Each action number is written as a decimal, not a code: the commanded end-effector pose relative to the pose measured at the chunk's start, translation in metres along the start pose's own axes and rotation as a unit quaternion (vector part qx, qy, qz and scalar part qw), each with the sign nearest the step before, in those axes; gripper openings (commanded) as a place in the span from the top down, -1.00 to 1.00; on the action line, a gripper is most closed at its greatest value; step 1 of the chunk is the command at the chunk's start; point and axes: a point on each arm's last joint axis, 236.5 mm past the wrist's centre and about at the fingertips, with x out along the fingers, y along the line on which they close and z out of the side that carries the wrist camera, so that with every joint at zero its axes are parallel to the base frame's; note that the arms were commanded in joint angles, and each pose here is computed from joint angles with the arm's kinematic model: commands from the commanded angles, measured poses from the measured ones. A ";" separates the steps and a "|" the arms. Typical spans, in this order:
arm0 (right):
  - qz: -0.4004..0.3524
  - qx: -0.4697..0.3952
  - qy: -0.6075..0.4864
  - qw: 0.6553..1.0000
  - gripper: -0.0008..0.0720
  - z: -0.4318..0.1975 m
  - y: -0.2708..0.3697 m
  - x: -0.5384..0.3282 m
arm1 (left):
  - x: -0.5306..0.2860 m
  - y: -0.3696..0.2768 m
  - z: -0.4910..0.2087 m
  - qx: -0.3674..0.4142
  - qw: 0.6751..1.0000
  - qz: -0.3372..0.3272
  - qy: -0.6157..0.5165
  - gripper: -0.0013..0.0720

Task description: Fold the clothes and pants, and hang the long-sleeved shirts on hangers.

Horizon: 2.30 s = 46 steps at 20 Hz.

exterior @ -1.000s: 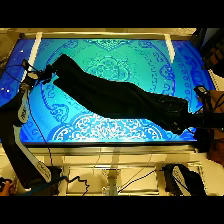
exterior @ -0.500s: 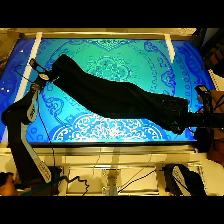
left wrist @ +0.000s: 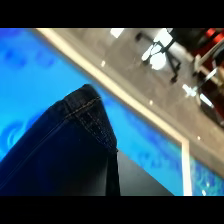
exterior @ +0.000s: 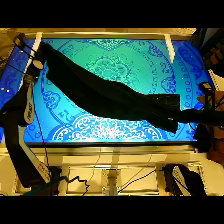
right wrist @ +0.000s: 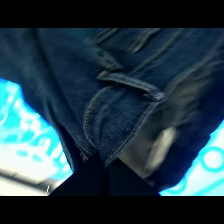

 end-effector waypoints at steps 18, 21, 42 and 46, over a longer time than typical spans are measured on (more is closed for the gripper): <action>-0.159 0.077 -0.251 0.952 0.88 0.138 -0.070 -0.088 | -0.182 0.022 0.075 0.254 0.916 0.126 0.284 0.89; -0.151 0.070 -0.229 0.959 0.88 0.138 -0.063 -0.094 | -0.186 0.034 0.054 0.250 0.903 0.134 0.323 0.89; -0.138 0.148 -0.251 0.947 -0.73 0.218 -0.168 0.029 | -0.151 0.080 -0.046 0.116 0.898 0.101 0.412 -0.52; -0.139 0.157 -0.207 0.956 -0.72 0.190 -0.178 0.019 | -0.196 0.097 -0.053 0.097 0.871 0.105 0.469 -0.51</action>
